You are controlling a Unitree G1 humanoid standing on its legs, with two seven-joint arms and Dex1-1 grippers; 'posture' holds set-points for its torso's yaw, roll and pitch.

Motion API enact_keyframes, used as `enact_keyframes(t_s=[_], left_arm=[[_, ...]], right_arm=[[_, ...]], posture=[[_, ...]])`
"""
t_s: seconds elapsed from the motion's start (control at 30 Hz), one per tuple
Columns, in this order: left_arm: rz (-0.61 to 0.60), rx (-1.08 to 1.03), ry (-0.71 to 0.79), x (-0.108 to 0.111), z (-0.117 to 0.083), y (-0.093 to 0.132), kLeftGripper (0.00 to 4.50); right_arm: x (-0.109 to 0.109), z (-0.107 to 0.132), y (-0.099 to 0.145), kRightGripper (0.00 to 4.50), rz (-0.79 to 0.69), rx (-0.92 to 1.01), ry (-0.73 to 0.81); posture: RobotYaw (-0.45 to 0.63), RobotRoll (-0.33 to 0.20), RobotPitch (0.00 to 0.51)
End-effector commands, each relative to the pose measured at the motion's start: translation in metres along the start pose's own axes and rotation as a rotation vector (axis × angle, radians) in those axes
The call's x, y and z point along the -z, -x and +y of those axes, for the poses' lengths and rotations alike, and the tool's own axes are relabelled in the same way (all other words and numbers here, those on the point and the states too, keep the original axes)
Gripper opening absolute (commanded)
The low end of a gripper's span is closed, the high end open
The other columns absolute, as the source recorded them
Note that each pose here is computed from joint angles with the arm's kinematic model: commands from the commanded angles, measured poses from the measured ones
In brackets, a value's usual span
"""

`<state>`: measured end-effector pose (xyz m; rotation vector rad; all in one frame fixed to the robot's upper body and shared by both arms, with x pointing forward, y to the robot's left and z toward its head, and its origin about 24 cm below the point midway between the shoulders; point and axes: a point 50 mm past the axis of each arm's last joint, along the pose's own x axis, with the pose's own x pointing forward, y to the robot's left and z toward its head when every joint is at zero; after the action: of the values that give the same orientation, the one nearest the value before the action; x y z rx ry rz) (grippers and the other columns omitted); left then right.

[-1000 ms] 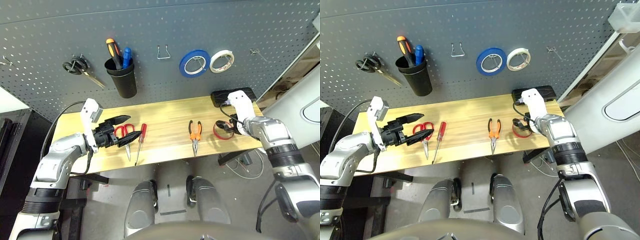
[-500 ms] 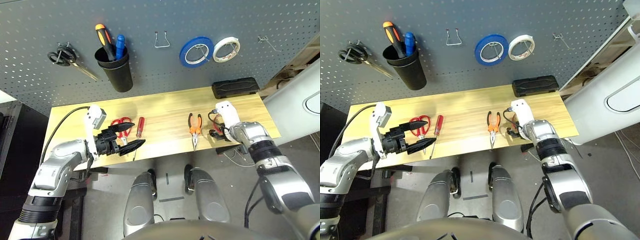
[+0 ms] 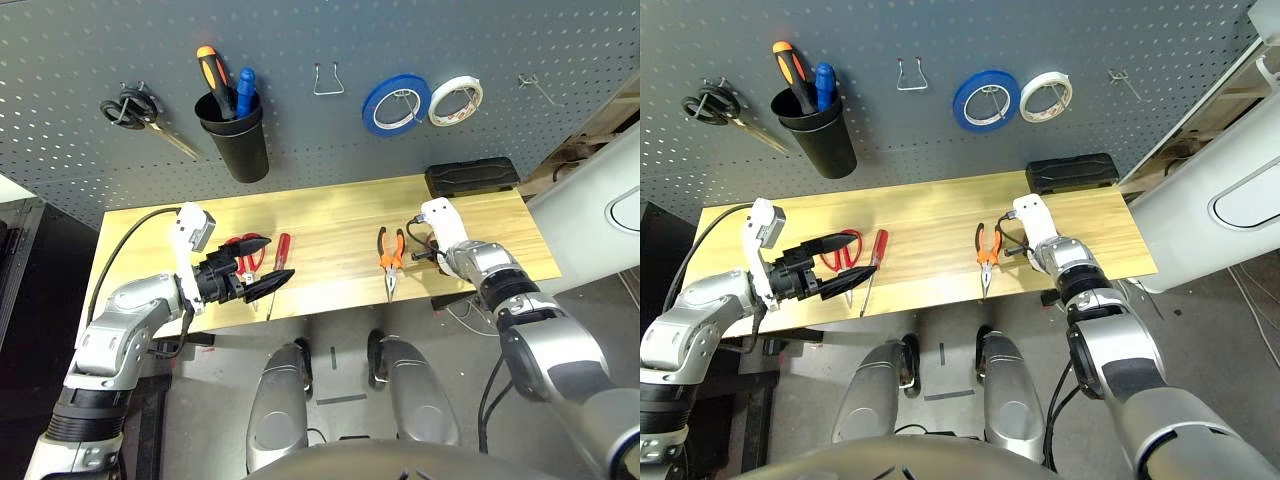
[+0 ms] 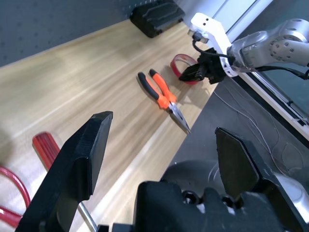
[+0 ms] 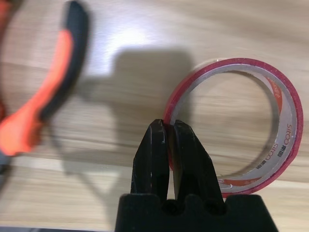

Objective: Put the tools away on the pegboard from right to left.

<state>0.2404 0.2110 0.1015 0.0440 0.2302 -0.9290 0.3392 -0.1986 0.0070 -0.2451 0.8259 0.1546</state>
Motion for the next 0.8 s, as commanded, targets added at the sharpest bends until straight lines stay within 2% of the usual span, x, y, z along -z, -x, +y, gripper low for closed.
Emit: enact_keyframes(t_s=[0.03, 0.33, 0.53, 0.8], left_arm=[[-0.032, -0.053, 0.015, 0.001, 0.001, 0.002, 4.50], [-0.103, -0.164, 0.056, 0.009, 0.007, 0.015, 4.50], [-0.205, -0.210, 0.002, 0.006, 0.018, 0.025, 4.50], [-0.275, -0.245, -0.098, -0.013, 0.026, 0.053, 4.50]], right_arm=[[-0.011, -0.015, 0.019, 0.03, -0.084, 0.061, 0.057], [-0.027, -0.027, 0.067, 0.03, -0.303, 0.128, 0.122], [-0.033, -0.036, 0.080, 0.03, -0.391, 0.195, 0.125], [-0.037, -0.045, 0.095, 0.03, -0.460, 0.248, 0.104]], posture=[[-0.03, 0.000, 0.123], [-0.04, 0.000, 0.047], [-0.04, 0.000, 0.018], [-0.03, 0.000, 0.008]])
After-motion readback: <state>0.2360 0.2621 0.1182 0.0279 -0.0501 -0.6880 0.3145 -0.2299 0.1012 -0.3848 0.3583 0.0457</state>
